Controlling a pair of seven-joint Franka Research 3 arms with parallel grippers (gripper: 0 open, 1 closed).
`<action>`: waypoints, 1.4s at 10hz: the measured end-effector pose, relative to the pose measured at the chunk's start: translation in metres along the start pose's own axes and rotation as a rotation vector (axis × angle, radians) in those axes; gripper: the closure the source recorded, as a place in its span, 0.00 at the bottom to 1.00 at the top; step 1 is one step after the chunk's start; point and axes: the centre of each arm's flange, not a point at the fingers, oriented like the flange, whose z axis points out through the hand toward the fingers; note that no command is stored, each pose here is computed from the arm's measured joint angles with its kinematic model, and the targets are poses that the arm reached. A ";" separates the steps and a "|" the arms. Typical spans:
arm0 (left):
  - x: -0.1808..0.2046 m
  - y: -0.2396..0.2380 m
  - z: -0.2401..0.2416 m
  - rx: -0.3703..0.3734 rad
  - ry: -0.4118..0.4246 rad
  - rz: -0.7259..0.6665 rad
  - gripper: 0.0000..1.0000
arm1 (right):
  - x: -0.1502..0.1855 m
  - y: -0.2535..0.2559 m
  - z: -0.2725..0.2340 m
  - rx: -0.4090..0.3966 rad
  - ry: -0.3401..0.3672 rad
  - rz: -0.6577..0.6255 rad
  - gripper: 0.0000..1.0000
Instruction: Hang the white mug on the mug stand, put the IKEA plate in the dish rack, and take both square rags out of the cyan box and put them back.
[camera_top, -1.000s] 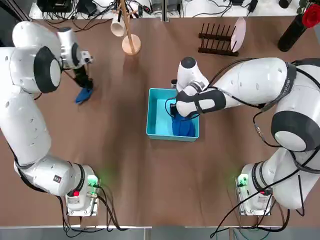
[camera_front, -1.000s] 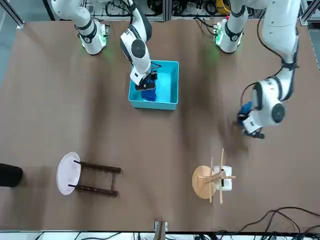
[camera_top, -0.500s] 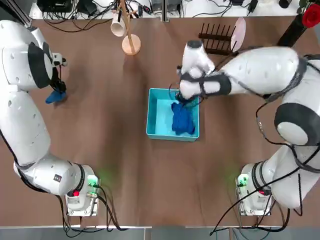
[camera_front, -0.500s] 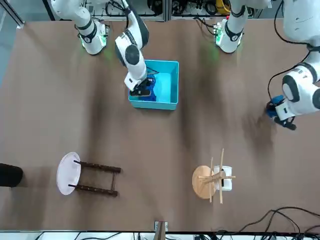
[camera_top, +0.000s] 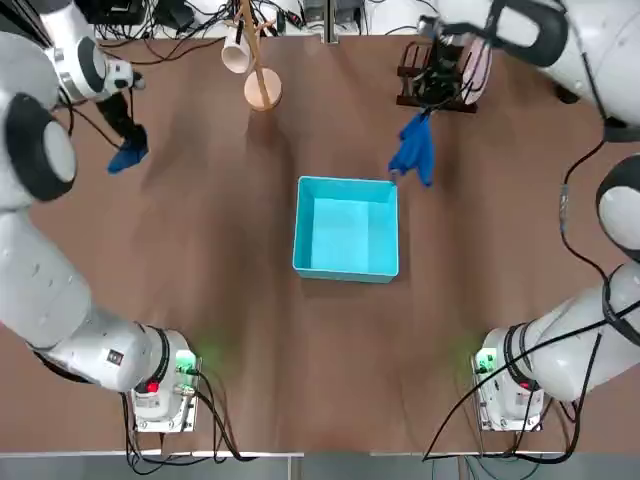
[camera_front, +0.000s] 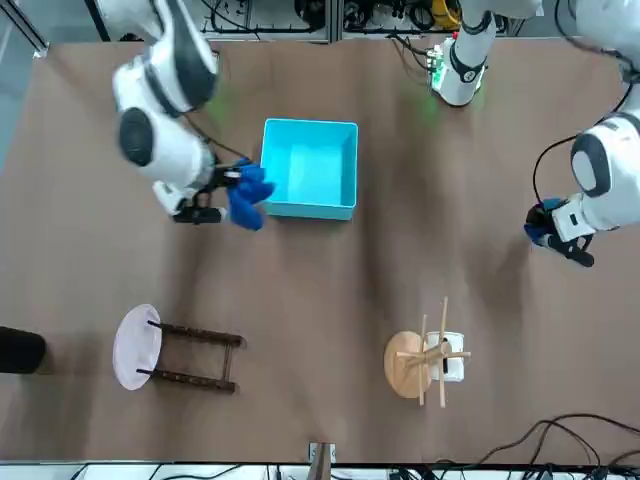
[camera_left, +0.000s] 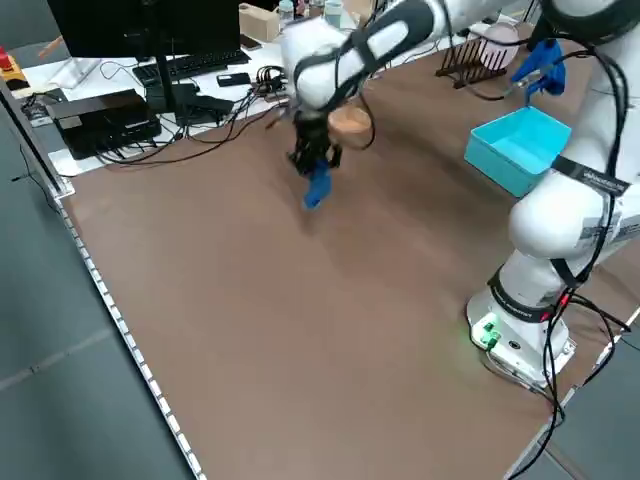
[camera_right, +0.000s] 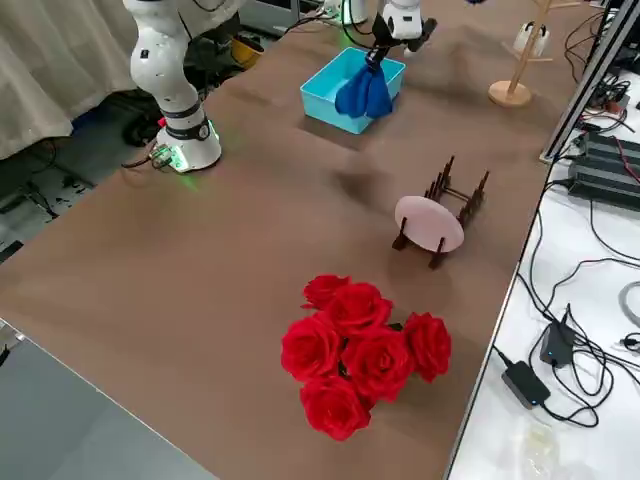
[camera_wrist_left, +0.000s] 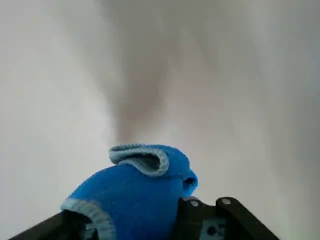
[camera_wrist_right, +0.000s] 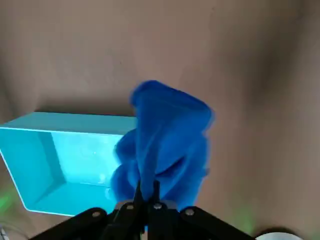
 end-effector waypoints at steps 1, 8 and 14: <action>0.013 0.043 -0.031 0.003 0.015 -0.008 0.83 | 0.007 0.019 0.000 -0.010 -0.005 -0.012 0.96; 0.061 0.345 -0.084 0.077 -0.006 -0.015 0.83 | 0.040 0.125 0.072 -0.097 0.018 -0.041 0.96; 0.102 0.512 -0.006 -0.048 -0.089 -0.045 0.83 | 0.052 0.341 0.089 -0.061 0.077 -0.231 0.96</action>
